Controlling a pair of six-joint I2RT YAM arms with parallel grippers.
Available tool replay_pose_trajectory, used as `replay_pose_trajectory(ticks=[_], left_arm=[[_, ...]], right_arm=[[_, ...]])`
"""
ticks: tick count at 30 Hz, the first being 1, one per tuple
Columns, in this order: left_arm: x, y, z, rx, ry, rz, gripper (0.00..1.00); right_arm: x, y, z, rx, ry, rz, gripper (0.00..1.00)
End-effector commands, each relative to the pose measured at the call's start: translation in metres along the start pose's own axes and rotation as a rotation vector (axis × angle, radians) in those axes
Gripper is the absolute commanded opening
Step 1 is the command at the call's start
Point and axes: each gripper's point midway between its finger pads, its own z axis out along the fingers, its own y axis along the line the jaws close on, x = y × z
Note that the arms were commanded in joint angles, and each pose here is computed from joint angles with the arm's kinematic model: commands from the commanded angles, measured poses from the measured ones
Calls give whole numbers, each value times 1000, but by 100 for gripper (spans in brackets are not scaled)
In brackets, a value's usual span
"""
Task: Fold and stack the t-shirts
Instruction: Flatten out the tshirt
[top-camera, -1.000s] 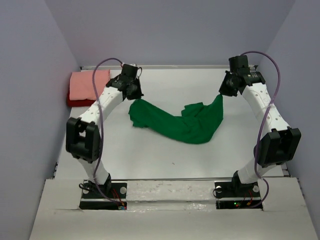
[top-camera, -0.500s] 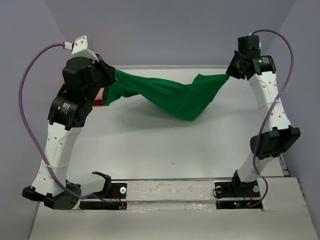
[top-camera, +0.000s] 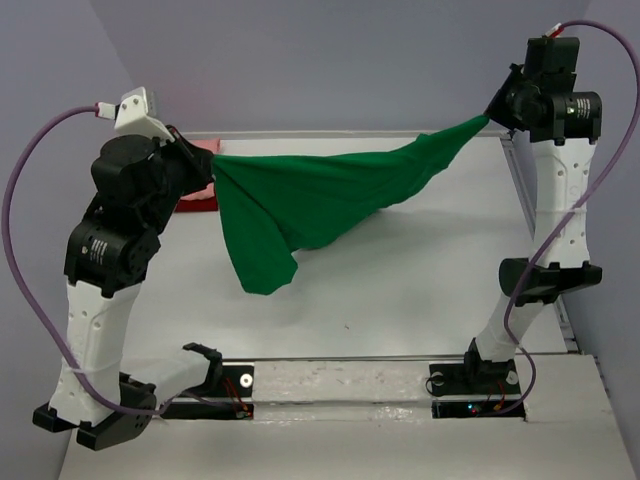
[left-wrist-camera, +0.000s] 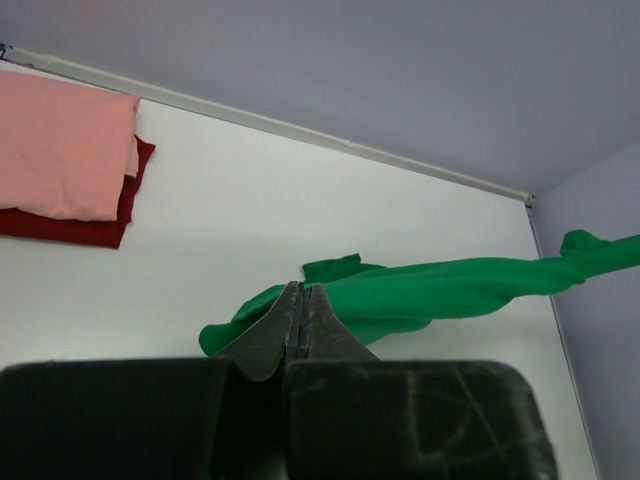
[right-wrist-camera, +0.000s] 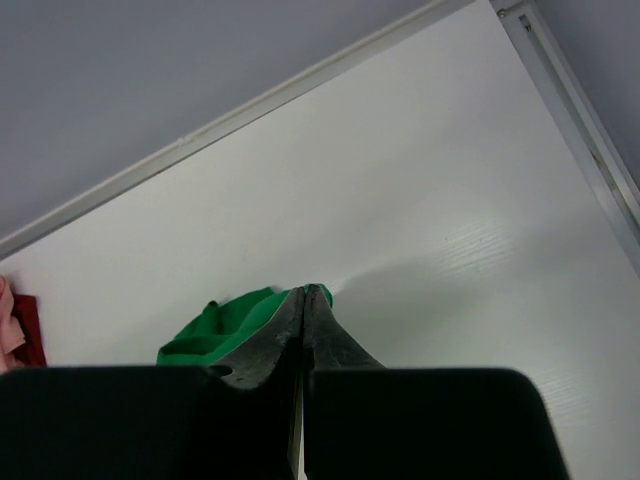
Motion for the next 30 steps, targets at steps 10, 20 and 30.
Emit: replay_pose_trajectory(ticks=[10,20,30], left_arm=[[-42,-17,-82,196,-203,-16,0],[-34,-11,-55,114,-148,-25,0],[-15,34,-6,-159,-97,108,0]], right_arm=[[-60,-5,-121,-109,-282,12,0],[-66,-51,-121,132,-346,-42,0],[-69,23,-76,-140,-316,-244,0]])
